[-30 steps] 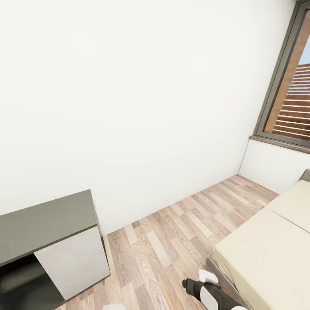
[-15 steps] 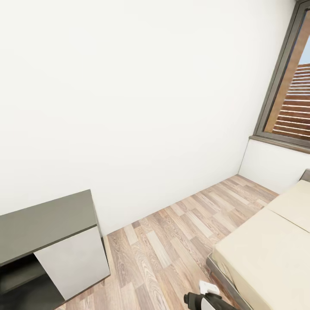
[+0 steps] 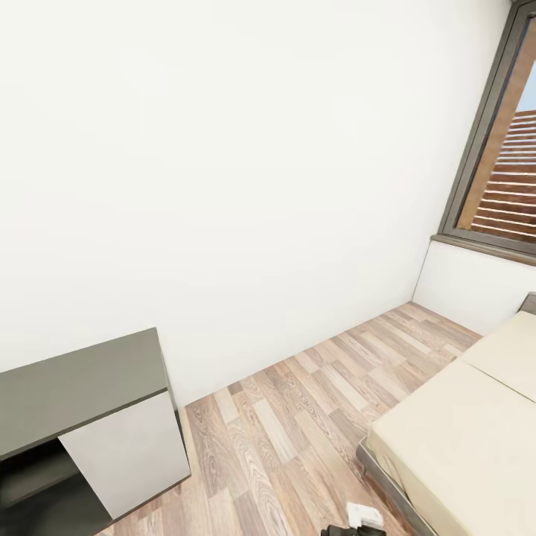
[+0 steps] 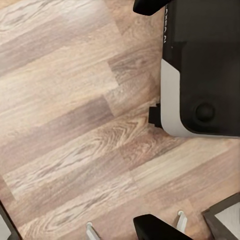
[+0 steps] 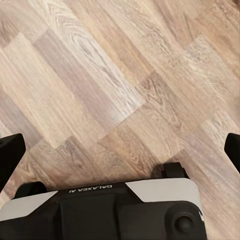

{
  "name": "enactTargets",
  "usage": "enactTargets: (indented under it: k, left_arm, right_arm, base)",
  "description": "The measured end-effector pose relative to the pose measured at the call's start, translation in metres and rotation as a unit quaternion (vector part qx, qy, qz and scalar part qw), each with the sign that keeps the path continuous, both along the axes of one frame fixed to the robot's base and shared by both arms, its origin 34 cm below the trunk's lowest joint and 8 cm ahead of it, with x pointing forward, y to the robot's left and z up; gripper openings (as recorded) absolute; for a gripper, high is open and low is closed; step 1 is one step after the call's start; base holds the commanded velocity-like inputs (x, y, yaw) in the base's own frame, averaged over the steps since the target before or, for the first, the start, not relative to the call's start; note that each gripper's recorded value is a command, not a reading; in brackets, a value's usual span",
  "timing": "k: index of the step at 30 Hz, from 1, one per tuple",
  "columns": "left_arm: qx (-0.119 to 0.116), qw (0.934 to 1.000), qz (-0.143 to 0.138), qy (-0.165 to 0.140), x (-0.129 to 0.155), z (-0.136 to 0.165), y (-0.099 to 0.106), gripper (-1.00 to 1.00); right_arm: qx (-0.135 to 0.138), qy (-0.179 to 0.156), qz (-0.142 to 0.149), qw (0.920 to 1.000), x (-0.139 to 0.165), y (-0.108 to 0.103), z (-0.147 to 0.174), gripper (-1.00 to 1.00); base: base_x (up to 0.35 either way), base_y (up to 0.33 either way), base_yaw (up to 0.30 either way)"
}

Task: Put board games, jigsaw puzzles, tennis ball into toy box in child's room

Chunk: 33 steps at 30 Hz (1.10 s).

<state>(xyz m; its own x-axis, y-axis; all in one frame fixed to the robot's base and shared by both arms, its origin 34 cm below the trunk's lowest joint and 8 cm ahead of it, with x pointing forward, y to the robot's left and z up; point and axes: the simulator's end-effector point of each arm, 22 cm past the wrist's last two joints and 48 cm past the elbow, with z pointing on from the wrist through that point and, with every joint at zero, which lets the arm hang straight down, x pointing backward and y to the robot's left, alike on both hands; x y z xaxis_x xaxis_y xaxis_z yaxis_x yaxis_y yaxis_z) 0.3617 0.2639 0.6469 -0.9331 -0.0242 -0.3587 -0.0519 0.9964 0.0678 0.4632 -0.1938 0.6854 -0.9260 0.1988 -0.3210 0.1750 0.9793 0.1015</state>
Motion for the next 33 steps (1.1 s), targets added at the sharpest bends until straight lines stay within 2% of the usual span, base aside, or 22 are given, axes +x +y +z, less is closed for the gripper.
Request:
enactTargets:
  k: [12, 19, 27, 33]
  left_arm:
    - [0.001, 1.0000, 0.001, 0.000, 0.000, 0.000, 0.002, 1.00]
    - [0.001, 1.0000, 0.001, 0.001, -0.001, 0.000, 0.002, 1.00]
    - [0.001, 1.0000, 0.000, 0.000, 0.000, 0.000, 0.001, 1.00]
    - [0.001, 1.0000, 0.001, 0.000, -0.001, 0.000, 0.001, 1.00]
  right_arm:
    - [0.005, 0.007, 0.003, 1.0000, -0.012, 0.011, -0.004, 1.00]
    - [0.007, 0.008, 0.009, 0.9999, -0.013, 0.018, -0.004, 1.00]
    - [-0.003, 0.007, 0.025, 0.9997, -0.013, 0.017, -0.004, 1.00]
    - [-0.004, 0.011, 0.028, 0.9995, -0.021, 0.017, -0.007, 1.00]
  base:
    - [-0.004, 0.000, 0.000]
    - [-0.137, -0.096, 0.021]
    - [-0.030, -0.253, 0.235]
    - [-0.002, -0.069, 0.266]
